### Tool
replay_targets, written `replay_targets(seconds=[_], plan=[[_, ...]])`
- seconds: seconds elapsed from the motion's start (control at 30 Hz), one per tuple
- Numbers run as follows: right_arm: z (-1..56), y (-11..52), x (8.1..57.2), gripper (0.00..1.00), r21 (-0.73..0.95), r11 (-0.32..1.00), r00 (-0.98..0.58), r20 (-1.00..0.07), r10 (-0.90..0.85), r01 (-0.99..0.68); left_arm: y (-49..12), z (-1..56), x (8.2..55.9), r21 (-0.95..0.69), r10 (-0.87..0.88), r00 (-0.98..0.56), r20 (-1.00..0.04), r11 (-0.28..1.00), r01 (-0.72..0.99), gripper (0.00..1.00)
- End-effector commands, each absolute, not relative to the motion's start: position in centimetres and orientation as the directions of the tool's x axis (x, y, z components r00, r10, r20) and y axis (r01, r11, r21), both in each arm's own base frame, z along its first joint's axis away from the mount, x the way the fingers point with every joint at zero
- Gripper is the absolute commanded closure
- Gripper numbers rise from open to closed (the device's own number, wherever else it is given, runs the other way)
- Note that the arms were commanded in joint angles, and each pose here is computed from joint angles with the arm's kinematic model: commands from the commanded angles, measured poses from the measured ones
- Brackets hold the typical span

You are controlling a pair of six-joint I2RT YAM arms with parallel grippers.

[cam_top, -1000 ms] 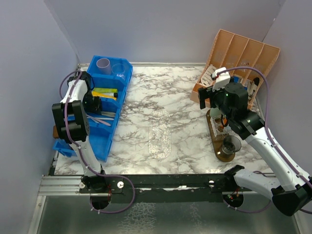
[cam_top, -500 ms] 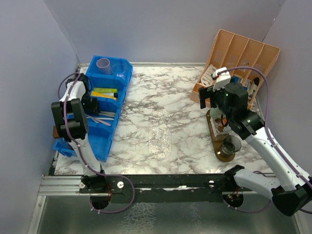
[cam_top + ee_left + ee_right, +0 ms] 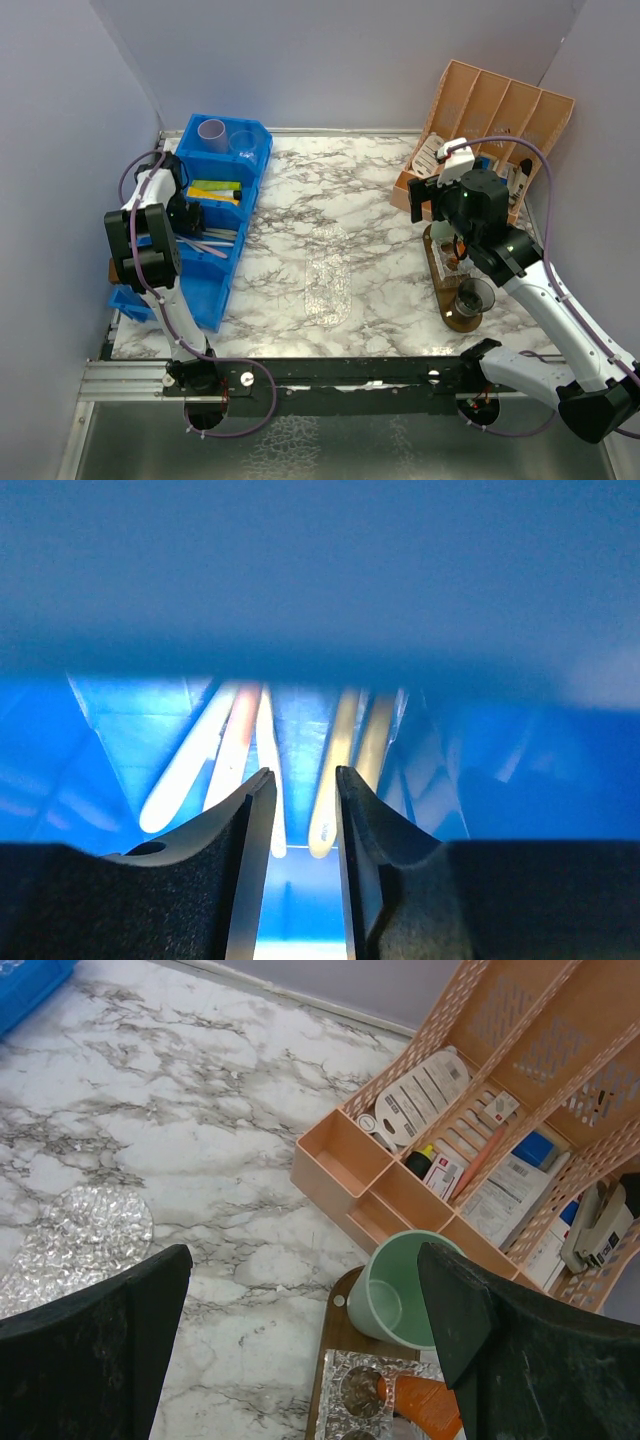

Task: Prepare toiletry sets of a toothbrush and toothpaste on the tray
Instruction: Pick up the toothbrush from the storage box.

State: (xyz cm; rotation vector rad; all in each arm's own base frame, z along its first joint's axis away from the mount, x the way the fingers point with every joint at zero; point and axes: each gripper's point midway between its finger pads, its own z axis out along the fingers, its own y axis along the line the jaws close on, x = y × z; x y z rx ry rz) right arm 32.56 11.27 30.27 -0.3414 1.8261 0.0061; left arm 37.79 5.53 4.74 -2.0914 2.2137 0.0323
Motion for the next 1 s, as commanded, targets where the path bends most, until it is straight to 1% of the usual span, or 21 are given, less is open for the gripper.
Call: replay_targets(seconds=[0.0,0.1,0.3,0.47,0.63,0.77,0.83,0.97], plan=[[30.7,10.7,32.3,0.03,-0.153,0.966,-0.235,-0.951,-0.201,-0.208,4.4,5.8,37.7,-0.076,-0.994,-0.07,-0.087,0.077,-0.994,0.65],[30.5,10.8,32.4,0.03,-0.152,0.966,-0.238,-0.95,-0.201,-0.211,3.8,6.6,37.2,-0.071,-0.994,-0.071,-0.089,0.078,-0.994,0.62],[30.4,10.8,32.4,0.03,-0.161,0.963,-0.236,-0.949,-0.211,-0.217,2.9,8.0,36.2,-0.058,-0.995,-0.057,-0.081,0.062,-0.996,0.61],[30.3,10.9,32.3,0.03,-0.165,0.96,-0.23,-0.949,-0.217,-0.225,1.8,7.1,35.0,-0.003,-0.999,-0.035,-0.036,0.035,-0.999,0.6],[30.4,10.8,32.3,0.03,-0.173,0.959,-0.226,-0.948,-0.224,-0.225,0.9,6.3,34.8,0.027,-1.0,-0.017,-0.003,0.017,-0.999,0.59],[30.2,10.8,32.3,0.02,-0.171,0.96,-0.23,-0.948,-0.222,-0.223,0.6,5.9,34.6,0.044,-1.0,-0.004,0.0,0.004,-0.999,0.58],[30.1,10.7,32.3,0.02,-0.169,0.962,-0.233,-0.948,-0.219,-0.217,0.9,5.6,34.9,0.043,-1.0,-0.002,-0.013,0.002,-0.999,0.53],[30.2,10.7,32.3,0.02,-0.164,0.963,-0.231,-0.949,-0.213,-0.216,0.8,4.6,35.5,0.052,-1.0,-0.011,-0.003,0.01,-0.999,0.53]])
